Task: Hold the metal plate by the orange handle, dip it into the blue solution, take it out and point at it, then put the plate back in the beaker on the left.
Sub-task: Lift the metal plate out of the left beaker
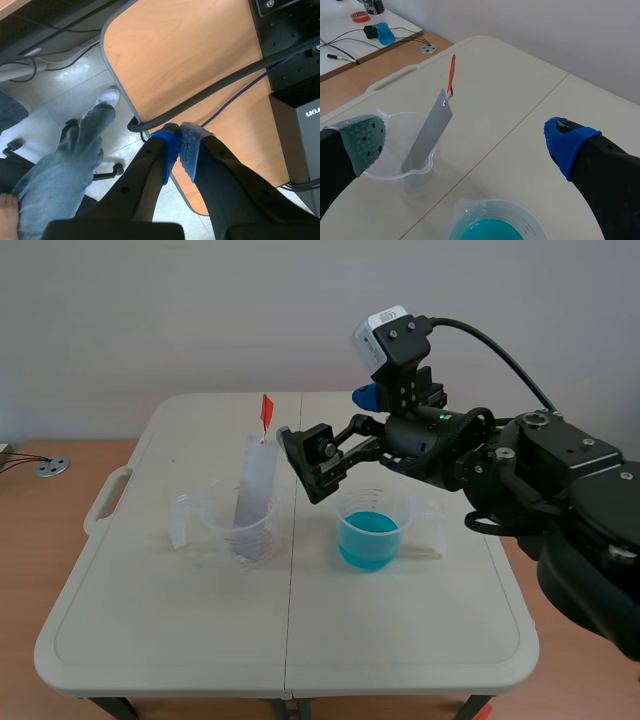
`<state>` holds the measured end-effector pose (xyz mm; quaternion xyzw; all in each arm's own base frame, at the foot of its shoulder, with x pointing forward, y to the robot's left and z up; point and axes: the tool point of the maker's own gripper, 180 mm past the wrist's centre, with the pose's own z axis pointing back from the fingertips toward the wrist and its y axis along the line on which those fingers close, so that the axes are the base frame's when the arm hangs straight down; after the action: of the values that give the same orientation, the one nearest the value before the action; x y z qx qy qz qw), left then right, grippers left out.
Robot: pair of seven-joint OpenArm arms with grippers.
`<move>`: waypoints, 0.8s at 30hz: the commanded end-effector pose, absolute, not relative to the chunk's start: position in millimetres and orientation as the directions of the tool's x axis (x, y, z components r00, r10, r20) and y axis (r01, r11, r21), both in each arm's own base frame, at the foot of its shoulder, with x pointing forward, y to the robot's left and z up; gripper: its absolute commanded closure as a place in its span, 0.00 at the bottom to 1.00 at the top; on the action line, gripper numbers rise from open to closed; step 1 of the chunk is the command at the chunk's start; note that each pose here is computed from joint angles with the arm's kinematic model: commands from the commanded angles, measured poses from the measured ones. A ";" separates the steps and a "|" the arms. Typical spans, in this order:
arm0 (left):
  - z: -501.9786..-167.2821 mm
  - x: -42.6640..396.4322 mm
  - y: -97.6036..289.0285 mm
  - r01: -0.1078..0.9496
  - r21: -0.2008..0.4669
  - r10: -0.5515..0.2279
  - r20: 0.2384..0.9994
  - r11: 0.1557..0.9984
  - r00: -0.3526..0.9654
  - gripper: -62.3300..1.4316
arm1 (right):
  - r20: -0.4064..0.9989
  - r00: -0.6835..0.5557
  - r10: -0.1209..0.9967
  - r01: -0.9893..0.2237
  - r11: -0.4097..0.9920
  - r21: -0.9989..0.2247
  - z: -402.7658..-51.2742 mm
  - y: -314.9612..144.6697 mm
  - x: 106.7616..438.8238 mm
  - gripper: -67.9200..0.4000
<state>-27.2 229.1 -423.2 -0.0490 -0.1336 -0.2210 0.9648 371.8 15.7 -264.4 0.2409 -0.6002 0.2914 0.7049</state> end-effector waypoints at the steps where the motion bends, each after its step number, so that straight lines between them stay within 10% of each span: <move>1: -420.5 -21.0 224.7 0.437 -0.039 -0.407 0.303 0.898 0.862 0.95 | 0.993 0.072 0.098 -0.711 0.703 -0.018 -249.1 24.3 379.2 0.02; 24: -420.6 -19.8 224.8 0.438 -0.037 -0.407 0.305 0.898 0.861 0.95 | 0.983 0.148 0.109 -0.737 0.674 0.036 -256.6 81.3 423.8 0.02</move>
<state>-26.2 229.0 -423.2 -0.0488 -0.1347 -0.2211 0.9647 416.6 75.2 -276.5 0.2650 -0.5629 0.2980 0.7239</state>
